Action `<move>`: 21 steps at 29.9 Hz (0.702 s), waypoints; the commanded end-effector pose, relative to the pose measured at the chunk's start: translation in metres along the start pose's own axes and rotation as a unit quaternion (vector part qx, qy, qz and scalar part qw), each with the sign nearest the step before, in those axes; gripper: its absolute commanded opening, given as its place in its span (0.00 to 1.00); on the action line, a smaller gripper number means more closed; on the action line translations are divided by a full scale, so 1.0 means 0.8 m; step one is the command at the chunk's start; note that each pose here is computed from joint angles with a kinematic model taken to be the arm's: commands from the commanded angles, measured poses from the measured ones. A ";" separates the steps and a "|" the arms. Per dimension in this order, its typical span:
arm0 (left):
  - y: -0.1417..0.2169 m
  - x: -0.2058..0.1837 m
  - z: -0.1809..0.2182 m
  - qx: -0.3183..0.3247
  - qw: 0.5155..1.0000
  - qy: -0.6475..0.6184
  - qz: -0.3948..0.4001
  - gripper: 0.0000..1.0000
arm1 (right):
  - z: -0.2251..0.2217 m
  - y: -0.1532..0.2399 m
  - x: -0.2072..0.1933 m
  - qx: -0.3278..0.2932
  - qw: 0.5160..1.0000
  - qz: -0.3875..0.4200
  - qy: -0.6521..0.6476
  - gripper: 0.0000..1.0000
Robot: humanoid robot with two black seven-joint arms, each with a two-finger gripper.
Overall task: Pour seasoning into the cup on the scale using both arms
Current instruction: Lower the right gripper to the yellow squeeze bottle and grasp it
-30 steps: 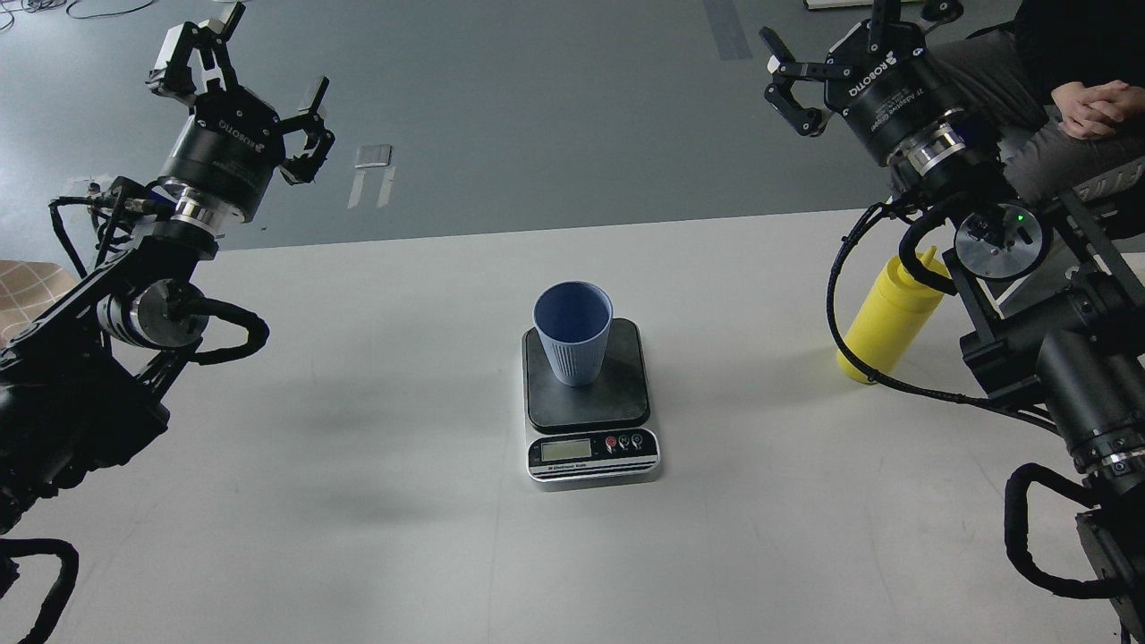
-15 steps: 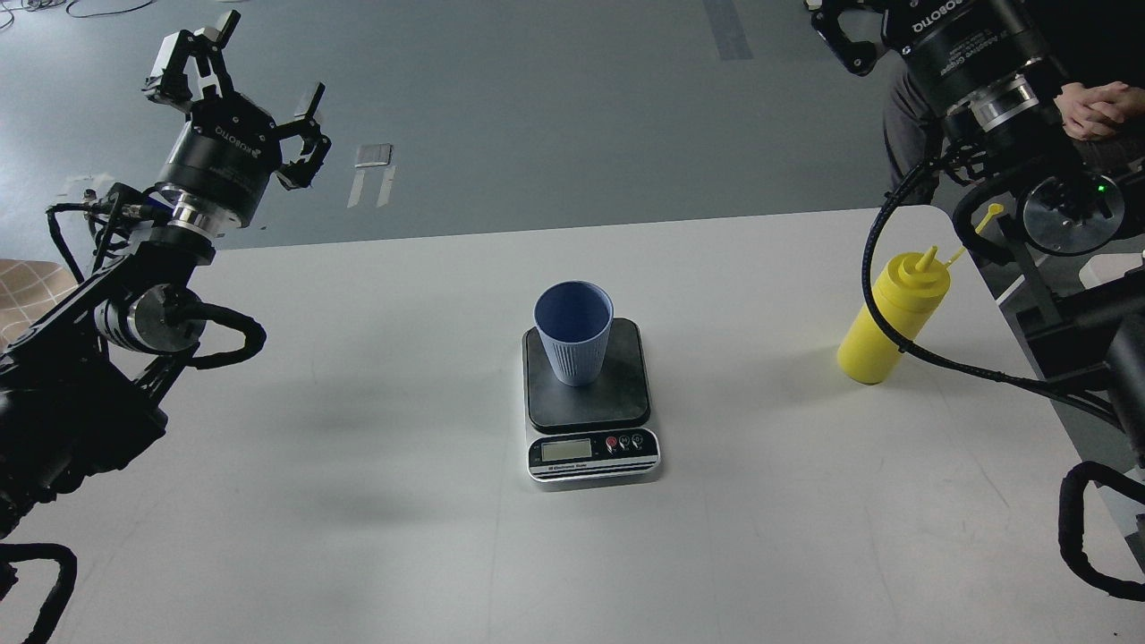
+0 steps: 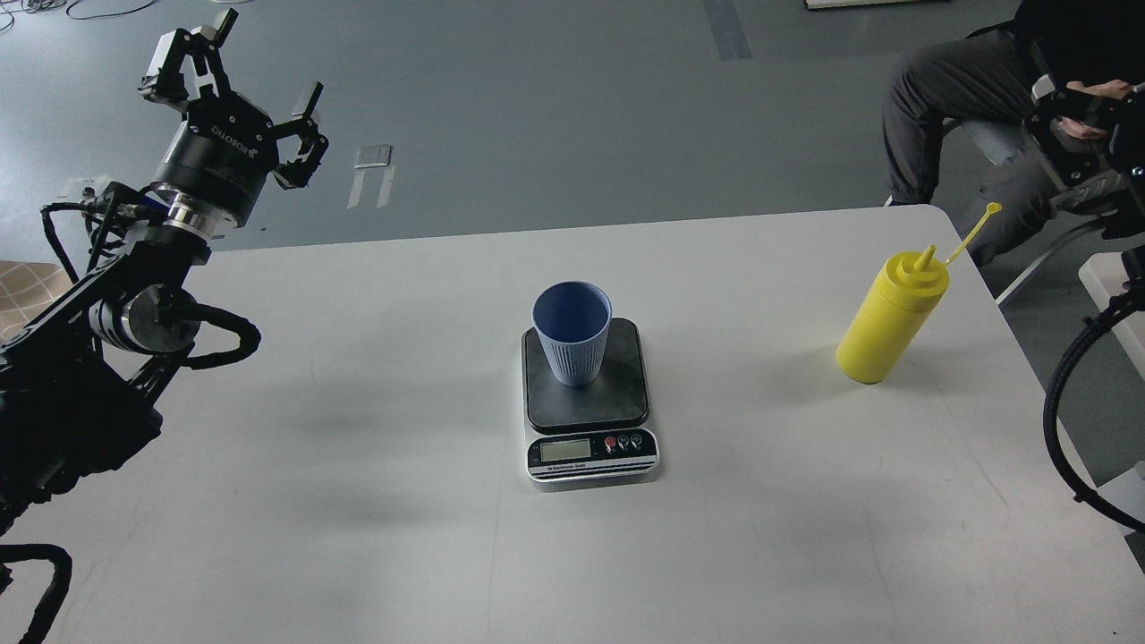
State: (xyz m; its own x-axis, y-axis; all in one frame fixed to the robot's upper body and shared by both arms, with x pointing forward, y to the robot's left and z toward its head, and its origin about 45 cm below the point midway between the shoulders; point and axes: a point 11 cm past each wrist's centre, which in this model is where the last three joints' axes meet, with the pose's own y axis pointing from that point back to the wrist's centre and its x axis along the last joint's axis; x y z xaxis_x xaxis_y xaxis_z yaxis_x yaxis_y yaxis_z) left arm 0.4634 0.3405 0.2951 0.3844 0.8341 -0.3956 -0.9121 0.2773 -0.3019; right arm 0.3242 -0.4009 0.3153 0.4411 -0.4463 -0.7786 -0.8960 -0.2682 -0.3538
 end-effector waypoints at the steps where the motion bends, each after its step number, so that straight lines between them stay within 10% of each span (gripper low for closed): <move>1: 0.000 0.000 -0.001 0.001 1.000 -0.001 -0.001 0.98 | 0.030 0.049 0.024 0.000 0.998 0.045 -0.035 1.00; 21: 0.002 0.002 -0.001 0.005 1.000 -0.005 -0.001 0.98 | 0.147 0.177 0.094 0.031 0.967 0.192 -0.161 1.00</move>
State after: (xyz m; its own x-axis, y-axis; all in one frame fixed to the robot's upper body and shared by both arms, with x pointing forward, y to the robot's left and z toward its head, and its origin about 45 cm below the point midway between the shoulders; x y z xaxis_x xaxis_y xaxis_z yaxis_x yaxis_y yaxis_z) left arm 0.4625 0.3418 0.2942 0.3856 0.8375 -0.3871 -0.9123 0.2834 -0.2955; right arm 0.2284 -0.3716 0.1612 0.0863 -0.2297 -0.9694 -0.9926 -0.1034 -0.0638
